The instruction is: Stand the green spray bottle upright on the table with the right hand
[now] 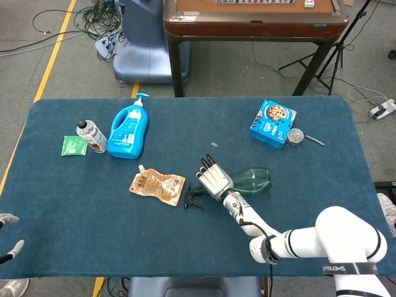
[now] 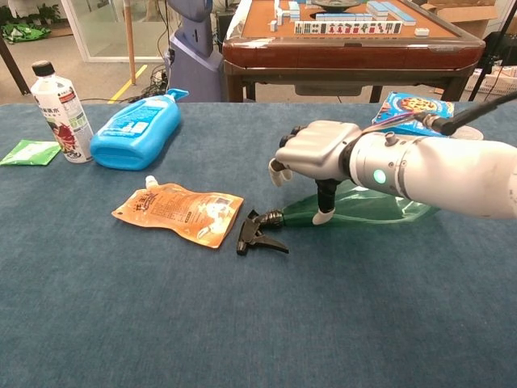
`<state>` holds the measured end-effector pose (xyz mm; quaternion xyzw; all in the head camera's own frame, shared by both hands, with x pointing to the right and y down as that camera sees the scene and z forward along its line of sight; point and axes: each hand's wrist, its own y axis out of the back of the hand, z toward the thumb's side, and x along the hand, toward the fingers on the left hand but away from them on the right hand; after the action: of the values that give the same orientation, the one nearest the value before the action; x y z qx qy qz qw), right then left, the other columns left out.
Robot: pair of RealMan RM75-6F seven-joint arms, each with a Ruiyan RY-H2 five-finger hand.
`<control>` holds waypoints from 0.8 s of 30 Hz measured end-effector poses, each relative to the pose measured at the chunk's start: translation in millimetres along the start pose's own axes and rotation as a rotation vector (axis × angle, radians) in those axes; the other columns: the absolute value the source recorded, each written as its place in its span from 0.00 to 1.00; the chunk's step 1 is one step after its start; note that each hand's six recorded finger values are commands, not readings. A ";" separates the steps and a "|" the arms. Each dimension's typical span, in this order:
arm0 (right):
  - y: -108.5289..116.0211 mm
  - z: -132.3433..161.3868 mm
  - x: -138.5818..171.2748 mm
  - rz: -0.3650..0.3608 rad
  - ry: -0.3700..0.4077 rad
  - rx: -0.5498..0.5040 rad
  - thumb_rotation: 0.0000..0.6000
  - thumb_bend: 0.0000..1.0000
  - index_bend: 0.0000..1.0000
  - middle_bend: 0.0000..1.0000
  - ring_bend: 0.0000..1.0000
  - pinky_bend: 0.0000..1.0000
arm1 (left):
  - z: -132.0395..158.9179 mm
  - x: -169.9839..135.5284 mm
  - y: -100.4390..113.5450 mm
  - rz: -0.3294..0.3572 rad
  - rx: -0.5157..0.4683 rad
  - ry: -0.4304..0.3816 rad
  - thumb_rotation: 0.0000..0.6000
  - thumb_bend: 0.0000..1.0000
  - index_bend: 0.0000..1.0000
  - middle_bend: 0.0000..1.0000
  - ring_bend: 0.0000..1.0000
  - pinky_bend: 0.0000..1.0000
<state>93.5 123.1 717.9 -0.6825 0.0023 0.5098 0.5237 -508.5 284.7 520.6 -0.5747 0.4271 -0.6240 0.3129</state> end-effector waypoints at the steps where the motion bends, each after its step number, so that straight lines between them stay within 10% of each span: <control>1: -0.8 0.2 -0.3 -0.001 0.000 0.009 0.92 0.14 0.29 0.25 0.03 0.00 | -0.9 -0.3 0.3 0.002 0.000 0.002 1.00 0.26 0.37 0.31 0.29 0.16; 24: -17.8 6.8 0.0 0.024 -0.005 0.158 0.93 0.22 0.49 0.34 0.08 0.00 | -7.5 -0.6 -1.7 -0.001 -0.004 0.009 1.00 0.26 0.38 0.31 0.29 0.16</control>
<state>98.3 136.0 731.1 -0.6379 0.0493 0.5157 0.5699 -515.7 287.2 522.0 -0.5729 0.4293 -0.6258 0.3096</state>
